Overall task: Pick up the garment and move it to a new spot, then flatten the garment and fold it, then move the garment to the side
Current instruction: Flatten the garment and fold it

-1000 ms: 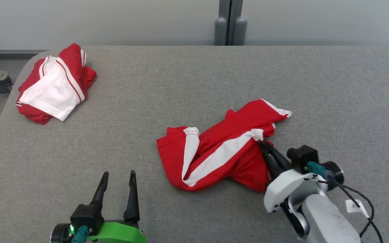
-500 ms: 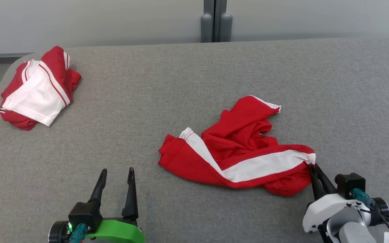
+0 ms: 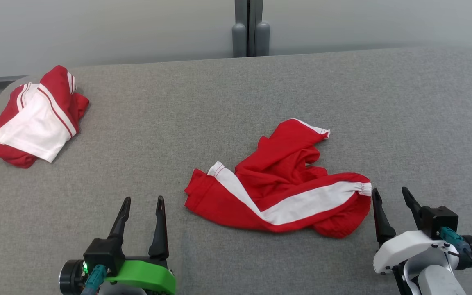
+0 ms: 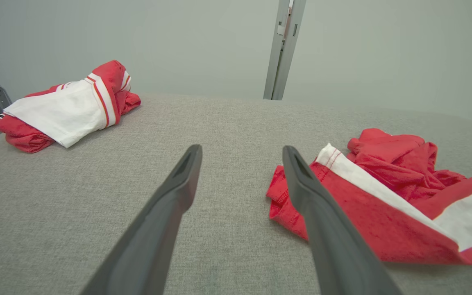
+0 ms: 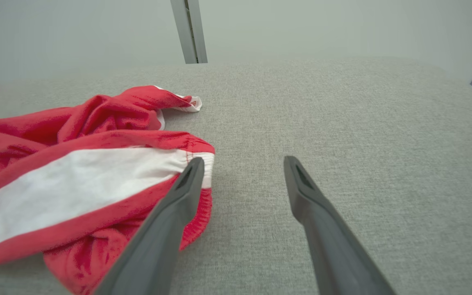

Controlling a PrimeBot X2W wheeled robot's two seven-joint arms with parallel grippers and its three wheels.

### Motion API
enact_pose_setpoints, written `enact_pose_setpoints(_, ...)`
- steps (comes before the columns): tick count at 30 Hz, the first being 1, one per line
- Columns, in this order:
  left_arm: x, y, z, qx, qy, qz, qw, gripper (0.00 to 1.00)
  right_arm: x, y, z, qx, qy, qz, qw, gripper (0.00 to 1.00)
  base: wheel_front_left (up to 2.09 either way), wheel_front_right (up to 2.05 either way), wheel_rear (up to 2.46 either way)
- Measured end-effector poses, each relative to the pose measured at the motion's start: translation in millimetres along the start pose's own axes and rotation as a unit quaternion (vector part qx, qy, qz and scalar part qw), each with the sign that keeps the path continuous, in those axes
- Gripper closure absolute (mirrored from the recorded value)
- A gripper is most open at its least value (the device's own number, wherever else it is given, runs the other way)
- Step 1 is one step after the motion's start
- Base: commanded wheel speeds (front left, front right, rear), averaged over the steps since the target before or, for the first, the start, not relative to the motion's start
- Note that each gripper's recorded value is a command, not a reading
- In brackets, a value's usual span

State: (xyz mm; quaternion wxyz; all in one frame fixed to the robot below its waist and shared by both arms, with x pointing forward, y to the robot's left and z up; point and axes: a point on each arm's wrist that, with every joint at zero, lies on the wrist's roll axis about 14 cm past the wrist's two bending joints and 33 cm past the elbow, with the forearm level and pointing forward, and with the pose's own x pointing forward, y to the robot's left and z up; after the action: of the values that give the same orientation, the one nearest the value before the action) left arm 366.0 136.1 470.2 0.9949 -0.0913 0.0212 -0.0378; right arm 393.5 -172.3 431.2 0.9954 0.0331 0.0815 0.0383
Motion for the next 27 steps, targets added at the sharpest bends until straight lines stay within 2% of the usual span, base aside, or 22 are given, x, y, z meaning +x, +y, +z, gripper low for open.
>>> enact_pose_setpoints(7,4.2,-9.6,17.2,0.003,-0.026,-0.015,1.000,0.00,-3.6,5.7,52.3,0.004,-0.085,0.008,0.996,0.00,0.00,0.00,0.00)
enact_pose_setpoints(12,2.1,-11.9,22.7,0.002,-0.035,-0.016,0.999,0.00,-11.4,15.2,72.7,0.013,-0.118,0.022,0.993,0.00,0.00,0.00,0.00)
enact_pose_setpoints(27,-10.6,-1.0,16.2,0.004,-0.025,0.006,1.000,0.00,-22.7,36.6,73.6,0.016,-0.122,0.053,0.991,0.00,0.00,0.00,0.00)
